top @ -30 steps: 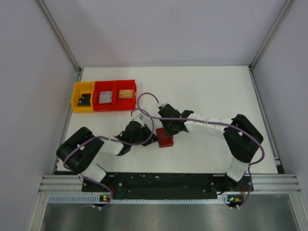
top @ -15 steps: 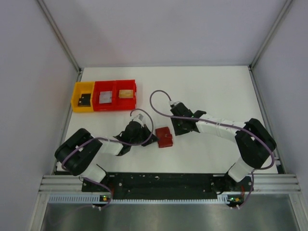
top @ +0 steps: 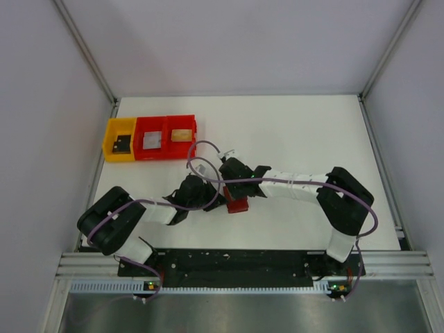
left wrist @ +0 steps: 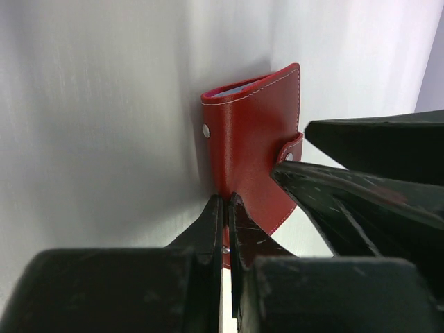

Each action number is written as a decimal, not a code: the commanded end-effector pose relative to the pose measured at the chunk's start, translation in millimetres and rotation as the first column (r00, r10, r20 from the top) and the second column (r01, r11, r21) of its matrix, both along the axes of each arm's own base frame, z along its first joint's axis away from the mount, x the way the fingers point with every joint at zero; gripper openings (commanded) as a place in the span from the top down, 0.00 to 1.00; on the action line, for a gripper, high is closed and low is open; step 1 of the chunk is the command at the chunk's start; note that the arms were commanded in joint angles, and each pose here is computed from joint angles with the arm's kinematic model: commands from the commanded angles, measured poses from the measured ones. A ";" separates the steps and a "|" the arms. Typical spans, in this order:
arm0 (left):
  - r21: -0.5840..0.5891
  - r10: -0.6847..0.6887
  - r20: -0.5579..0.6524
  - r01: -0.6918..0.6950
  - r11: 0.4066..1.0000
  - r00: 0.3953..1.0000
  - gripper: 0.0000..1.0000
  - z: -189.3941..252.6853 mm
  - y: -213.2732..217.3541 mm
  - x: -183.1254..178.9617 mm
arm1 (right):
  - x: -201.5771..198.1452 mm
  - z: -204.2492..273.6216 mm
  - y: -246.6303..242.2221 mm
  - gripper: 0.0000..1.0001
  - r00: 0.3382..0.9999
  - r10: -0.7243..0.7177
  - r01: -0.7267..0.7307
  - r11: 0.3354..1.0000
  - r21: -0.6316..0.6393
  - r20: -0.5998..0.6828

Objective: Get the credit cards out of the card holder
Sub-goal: Open the card holder at the center of the board.

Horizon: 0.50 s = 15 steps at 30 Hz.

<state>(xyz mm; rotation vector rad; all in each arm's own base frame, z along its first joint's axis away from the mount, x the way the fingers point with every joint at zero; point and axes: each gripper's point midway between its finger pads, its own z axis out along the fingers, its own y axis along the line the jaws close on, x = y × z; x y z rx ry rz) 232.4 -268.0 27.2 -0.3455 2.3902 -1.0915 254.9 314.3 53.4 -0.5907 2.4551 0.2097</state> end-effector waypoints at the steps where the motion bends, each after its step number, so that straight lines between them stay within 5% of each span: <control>1: 0.018 0.024 0.009 -0.024 1.000 1.000 1.00 -2.4 6.1 -0.6 | 11.7 -1.7 0.6 0.61 0.997 -0.047 0.050 0.998 -0.046 0.056; 15: 0.038 0.063 0.008 -0.063 0.997 0.998 1.00 -5.1 15.3 -1.6 | 9.1 -14.8 -50.5 0.77 0.990 -0.103 0.125 0.960 -0.251 0.100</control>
